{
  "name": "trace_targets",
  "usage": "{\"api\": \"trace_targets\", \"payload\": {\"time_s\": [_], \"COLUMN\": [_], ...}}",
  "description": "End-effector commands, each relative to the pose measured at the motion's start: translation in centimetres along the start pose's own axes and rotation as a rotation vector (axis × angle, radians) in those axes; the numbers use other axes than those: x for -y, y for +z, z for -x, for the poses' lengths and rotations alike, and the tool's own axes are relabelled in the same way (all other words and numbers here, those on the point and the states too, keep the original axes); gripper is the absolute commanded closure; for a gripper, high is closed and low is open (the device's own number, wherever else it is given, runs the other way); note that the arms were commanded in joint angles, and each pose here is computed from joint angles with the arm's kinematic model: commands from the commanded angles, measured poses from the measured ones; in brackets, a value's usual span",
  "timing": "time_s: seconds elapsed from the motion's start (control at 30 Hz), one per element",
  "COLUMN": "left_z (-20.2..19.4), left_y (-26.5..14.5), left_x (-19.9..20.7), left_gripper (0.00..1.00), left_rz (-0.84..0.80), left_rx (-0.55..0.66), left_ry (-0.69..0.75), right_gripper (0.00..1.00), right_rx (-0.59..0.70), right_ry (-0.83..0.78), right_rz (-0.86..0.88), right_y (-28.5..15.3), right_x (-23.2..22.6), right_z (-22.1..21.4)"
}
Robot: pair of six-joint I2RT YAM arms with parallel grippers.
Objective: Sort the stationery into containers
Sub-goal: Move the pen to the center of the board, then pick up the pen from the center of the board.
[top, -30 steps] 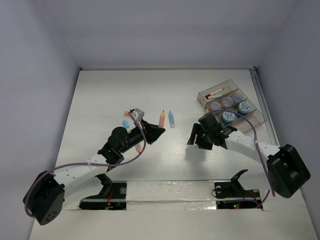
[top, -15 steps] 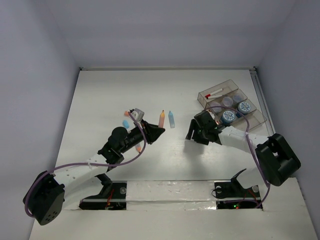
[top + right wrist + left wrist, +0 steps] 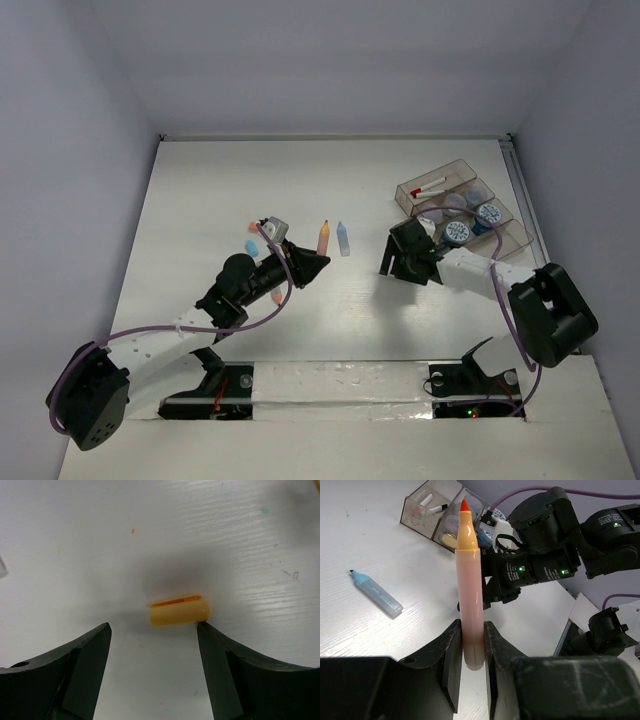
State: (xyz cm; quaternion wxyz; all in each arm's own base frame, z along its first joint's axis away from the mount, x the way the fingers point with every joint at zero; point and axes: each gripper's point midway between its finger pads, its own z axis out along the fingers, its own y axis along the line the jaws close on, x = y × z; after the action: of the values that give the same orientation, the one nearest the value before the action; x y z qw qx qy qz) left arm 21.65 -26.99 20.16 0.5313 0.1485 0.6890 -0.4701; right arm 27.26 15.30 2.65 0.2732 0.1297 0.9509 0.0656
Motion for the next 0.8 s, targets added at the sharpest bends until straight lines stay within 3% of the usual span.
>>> {"api": "trace_targets", "payload": {"time_s": [0.0,0.23,0.4,0.53,0.77], "left_z": [1.2,1.1,1.2,1.2,1.4], "left_y": [-0.1,0.0,-0.1,-0.1,-0.1], "left_x": [0.8,0.7,0.7,0.7,0.8], "left_gripper": [1.0,1.0,1.0,1.0,1.0], "left_rz": [-0.031,-0.025,-0.025,-0.025,-0.028], "left_rx": [0.048,0.045,0.048,0.048,0.052], "left_ry": [0.029,0.026,0.03,0.03,0.03], "right_gripper": [0.24,0.38,0.42,0.52,0.51], "right_rx": [-0.002,-0.019,-0.054,-0.074,-0.166], "right_ry": [-0.02,-0.048,-0.088,-0.138,-0.262], "right_rz": [-0.087,-0.037,-0.07,-0.121,-0.212], "right_y": [1.0,2.1,2.3,2.1,1.8], "right_x": [2.0,0.0,0.3,1.3,2.7], "right_z": [0.5,1.3,1.0,1.0,0.7]}}
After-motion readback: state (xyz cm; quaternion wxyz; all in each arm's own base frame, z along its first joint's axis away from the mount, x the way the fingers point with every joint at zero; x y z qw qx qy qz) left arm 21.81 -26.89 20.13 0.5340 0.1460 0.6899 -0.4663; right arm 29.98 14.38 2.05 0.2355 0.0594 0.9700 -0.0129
